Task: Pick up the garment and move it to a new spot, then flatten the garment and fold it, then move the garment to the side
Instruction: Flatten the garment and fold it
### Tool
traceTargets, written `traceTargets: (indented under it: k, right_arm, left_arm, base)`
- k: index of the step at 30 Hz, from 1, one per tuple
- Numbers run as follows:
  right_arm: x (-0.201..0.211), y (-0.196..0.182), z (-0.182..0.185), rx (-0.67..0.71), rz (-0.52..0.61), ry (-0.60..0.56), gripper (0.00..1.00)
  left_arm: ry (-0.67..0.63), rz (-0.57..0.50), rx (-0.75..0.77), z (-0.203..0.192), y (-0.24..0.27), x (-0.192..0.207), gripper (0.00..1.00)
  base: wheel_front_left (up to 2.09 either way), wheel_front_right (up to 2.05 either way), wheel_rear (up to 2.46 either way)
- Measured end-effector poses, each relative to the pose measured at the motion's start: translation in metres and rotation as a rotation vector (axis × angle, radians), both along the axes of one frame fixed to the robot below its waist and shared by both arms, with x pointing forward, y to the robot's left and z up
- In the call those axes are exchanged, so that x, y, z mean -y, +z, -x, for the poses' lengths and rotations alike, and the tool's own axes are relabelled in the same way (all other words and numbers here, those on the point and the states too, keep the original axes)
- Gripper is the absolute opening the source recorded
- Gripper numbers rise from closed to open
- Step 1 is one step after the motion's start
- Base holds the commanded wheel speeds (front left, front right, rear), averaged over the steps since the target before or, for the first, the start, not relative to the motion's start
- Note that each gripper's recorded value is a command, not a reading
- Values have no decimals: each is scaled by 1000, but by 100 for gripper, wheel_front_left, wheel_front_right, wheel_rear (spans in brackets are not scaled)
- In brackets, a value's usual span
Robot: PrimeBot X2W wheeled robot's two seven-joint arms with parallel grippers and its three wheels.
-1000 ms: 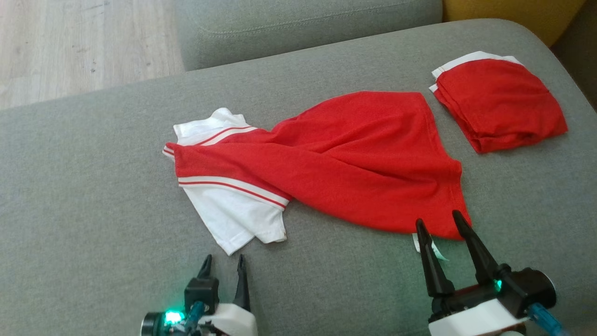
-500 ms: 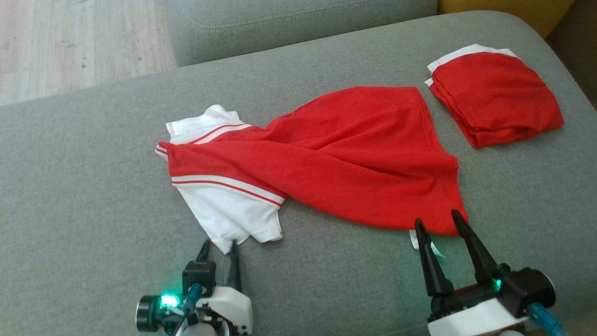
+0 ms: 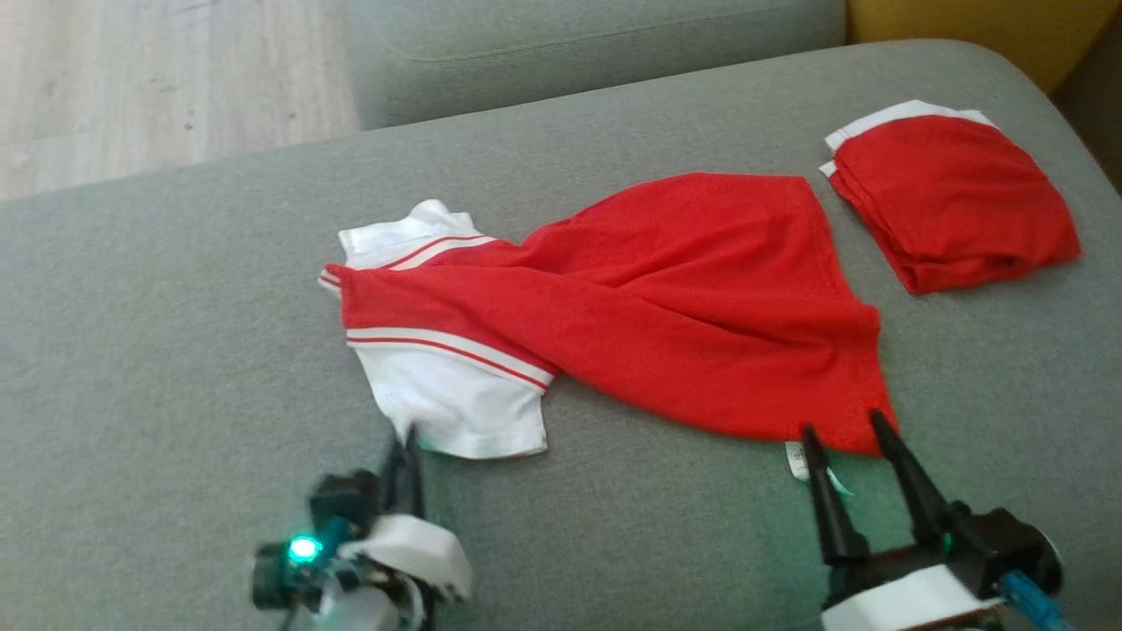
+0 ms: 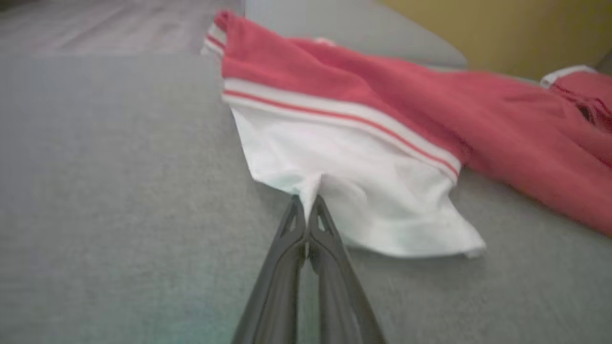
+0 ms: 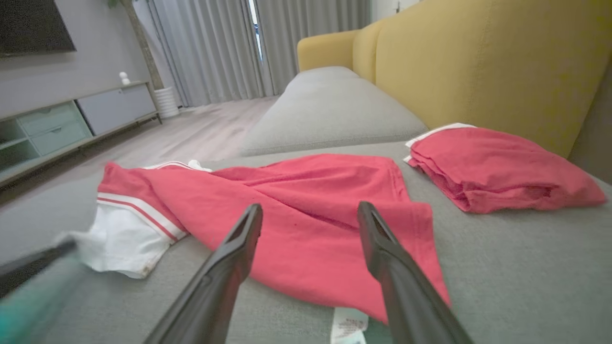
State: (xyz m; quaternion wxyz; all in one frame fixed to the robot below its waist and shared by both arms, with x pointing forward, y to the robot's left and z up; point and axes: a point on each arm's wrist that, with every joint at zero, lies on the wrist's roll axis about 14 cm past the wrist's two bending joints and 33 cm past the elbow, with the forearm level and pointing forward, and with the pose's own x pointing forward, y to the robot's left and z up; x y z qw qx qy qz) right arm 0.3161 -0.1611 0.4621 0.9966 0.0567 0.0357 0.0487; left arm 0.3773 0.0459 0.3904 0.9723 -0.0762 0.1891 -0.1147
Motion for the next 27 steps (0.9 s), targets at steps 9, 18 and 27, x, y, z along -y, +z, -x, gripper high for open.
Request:
traceTargets:
  k: [9, 18, 27]
  right_arm:
    - [31, -80, 28, -279, 76, -75, 100]
    - [11, -102, 7, -401, 76, 1, 100]
    - [-16, -110, 11, -431, 62, 88, 100]
  left_arm:
    - [173, -54, 254, -27, 69, -81, 0]
    - [208, -70, 294, -30, 84, -102, 0]
    - [201, -71, 293, -25, 86, -100, 0]
  base:
    - [0, 0, 0]
    - [0, 0, 0]
    - [0, 0, 0]
